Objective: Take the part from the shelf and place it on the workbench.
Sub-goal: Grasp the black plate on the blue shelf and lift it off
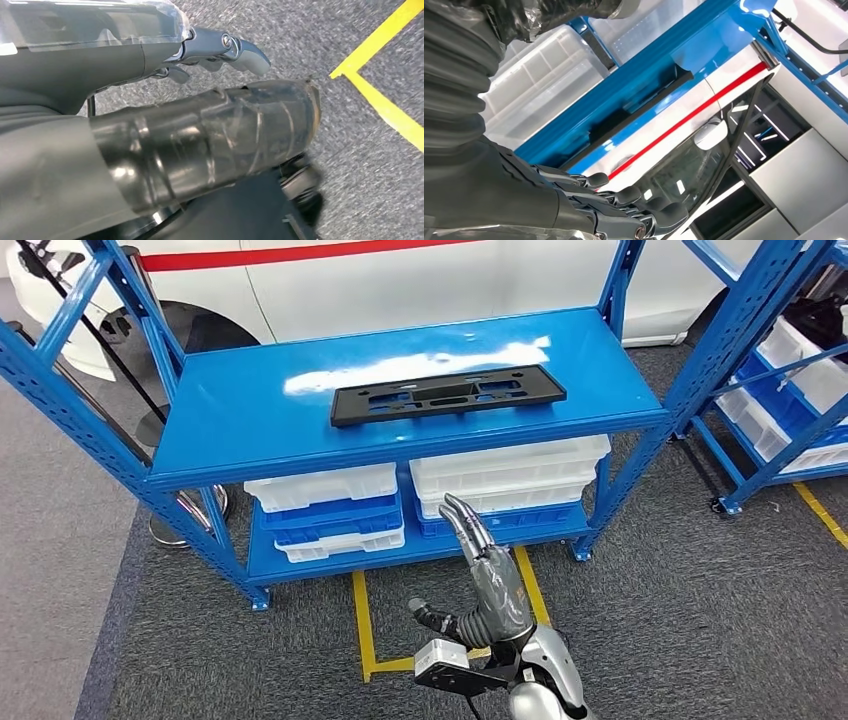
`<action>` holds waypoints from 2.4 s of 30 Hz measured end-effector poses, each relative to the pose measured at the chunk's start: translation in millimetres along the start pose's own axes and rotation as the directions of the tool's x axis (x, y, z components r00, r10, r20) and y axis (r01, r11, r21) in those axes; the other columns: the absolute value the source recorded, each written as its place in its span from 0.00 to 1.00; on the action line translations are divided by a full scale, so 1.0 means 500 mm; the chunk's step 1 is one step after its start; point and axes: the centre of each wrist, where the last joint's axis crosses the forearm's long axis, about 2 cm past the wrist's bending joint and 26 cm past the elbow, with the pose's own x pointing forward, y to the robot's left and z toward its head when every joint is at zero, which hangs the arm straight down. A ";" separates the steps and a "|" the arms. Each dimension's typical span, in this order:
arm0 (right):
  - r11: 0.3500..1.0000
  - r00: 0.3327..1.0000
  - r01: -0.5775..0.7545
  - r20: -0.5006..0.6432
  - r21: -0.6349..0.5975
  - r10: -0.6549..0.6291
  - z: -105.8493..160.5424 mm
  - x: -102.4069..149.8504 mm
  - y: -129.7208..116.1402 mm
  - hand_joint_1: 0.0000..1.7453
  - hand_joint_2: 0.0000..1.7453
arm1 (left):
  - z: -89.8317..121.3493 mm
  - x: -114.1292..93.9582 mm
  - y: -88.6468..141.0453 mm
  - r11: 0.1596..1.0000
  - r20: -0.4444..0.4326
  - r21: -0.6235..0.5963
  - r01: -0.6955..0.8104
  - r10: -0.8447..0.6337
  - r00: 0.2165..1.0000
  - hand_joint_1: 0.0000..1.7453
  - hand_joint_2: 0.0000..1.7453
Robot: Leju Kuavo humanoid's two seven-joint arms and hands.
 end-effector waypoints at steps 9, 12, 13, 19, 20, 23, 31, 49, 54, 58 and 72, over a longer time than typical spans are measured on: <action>1.000 1.000 -0.004 0.000 -0.013 0.004 0.001 0.000 -0.006 0.00 1.00 | 0.000 -0.002 0.002 1.000 -0.001 0.002 0.002 -0.002 1.000 0.00 0.00; 1.000 1.000 -0.008 -0.010 -0.012 0.007 0.008 -0.002 -0.008 0.00 1.00 | 0.001 -0.003 0.002 1.000 -0.002 0.001 0.002 -0.002 1.000 0.00 0.00; 1.000 1.000 -0.008 -0.012 -0.011 0.008 0.010 -0.003 -0.008 0.00 1.00 | 0.001 -0.004 0.001 1.000 -0.003 0.000 0.002 -0.002 1.000 0.00 0.00; 1.000 1.000 -0.010 -0.014 -0.012 0.010 0.012 -0.004 -0.010 0.00 1.00 | 0.001 -0.003 0.001 1.000 -0.002 0.000 0.001 -0.001 1.000 0.00 0.00; 1.000 1.000 -0.010 -0.014 -0.013 0.010 0.012 -0.004 -0.010 0.00 1.00 | 0.001 -0.003 0.001 1.000 -0.001 0.000 0.001 -0.001 1.000 0.00 0.00; 1.000 1.000 -0.010 -0.013 -0.014 0.010 0.012 -0.003 -0.011 0.00 1.00 | 0.000 -0.002 0.002 1.000 0.000 0.001 0.001 -0.001 1.000 0.00 0.00; 1.000 1.000 -0.010 -0.017 -0.016 0.010 0.014 -0.003 -0.011 0.00 1.00 | 0.003 -0.008 -0.001 1.000 -0.008 -0.002 -0.002 0.002 1.000 0.00 0.00; 0.997 0.997 -0.076 -0.024 -0.020 0.075 0.026 -0.011 -0.028 0.00 1.00 | 0.002 -0.007 0.000 1.000 -0.006 -0.002 -0.001 0.001 1.000 0.00 0.00; 0.993 0.993 -0.115 -0.021 -0.012 0.115 0.024 -0.013 -0.036 0.00 1.00 | 0.001 -0.005 0.002 1.000 -0.004 0.000 -0.001 0.001 1.000 0.00 0.00; 0.988 0.988 -0.152 -0.026 0.001 0.152 0.025 -0.019 -0.046 0.00 1.00 | 0.003 -0.008 0.000 1.000 -0.007 -0.001 -0.001 0.001 1.000 0.00 0.00; 0.966 0.967 -0.253 -0.025 0.054 0.254 0.027 -0.044 -0.090 0.00 1.00 | 0.001 -0.006 0.002 1.000 -0.001 -0.001 -0.002 0.002 1.000 0.00 0.00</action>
